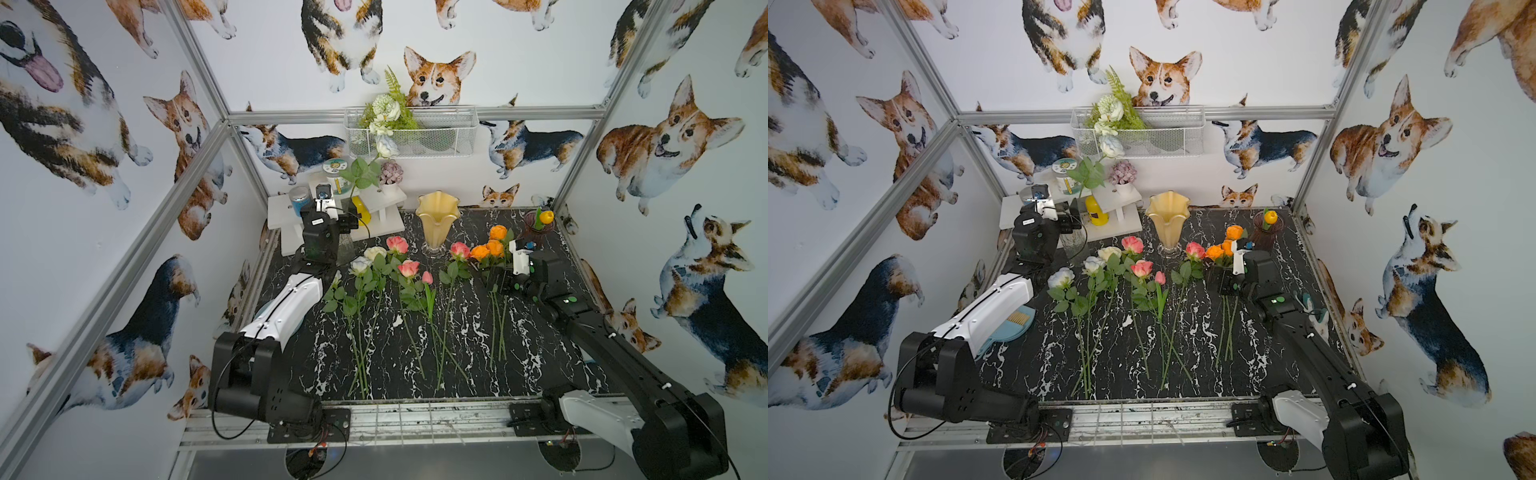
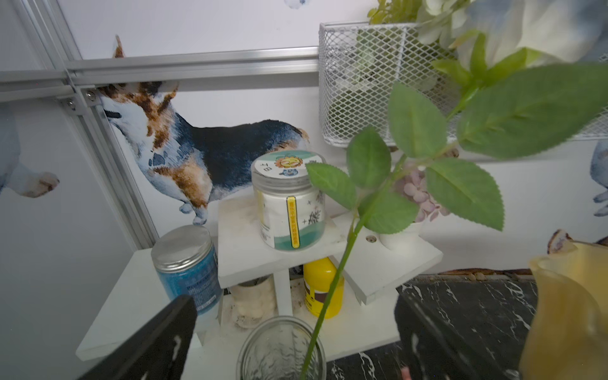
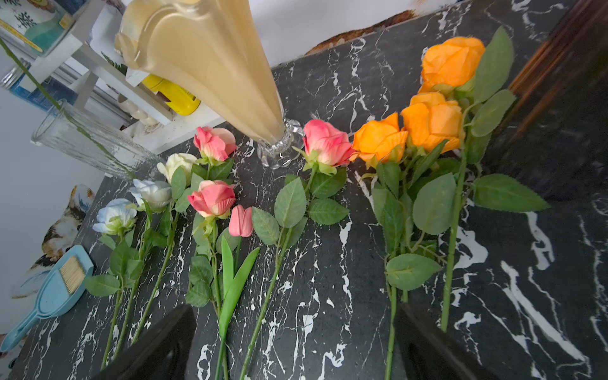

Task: Arrange the flowers in different vases according to their variety
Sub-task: Insert the flower into the vase, then pick up the flower at the center of the board.

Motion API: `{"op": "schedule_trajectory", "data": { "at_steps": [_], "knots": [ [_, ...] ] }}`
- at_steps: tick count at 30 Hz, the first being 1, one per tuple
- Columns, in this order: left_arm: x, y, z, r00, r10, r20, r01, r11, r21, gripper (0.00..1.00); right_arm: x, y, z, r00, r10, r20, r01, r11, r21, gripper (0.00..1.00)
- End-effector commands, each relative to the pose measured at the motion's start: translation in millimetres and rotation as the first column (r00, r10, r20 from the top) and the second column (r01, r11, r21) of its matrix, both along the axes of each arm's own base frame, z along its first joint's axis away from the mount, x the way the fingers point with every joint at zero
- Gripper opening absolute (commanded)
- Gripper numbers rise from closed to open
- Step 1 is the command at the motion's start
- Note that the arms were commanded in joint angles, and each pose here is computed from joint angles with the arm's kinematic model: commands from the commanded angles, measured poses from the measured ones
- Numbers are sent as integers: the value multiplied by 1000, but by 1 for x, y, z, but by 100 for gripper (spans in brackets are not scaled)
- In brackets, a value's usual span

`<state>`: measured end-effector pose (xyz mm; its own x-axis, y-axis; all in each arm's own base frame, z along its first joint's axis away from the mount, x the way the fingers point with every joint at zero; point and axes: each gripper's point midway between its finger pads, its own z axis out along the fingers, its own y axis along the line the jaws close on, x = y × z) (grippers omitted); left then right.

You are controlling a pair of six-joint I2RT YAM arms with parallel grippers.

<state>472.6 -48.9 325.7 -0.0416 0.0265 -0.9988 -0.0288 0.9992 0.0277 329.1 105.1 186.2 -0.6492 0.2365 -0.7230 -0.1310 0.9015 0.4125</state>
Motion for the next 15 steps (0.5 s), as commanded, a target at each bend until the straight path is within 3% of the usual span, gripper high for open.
{"op": "schedule_trajectory", "data": {
  "at_steps": [1, 10, 15],
  "knots": [
    [-17, -8, -20, 995, -53, -90, 49, 998, -40, 100, -8, 14, -13, 997, 53, -55, -51, 998, 29, 100],
    [-73, -29, -57, 948, -193, -254, 161, 977, -141, 100, -41, 62, -66, 943, 195, -268, -195, 980, 25, 100],
    [-101, -31, -75, 919, -231, -320, 178, 966, -185, 100, -57, 77, -87, 915, 189, -356, -207, 978, -13, 100]
  ]
}}
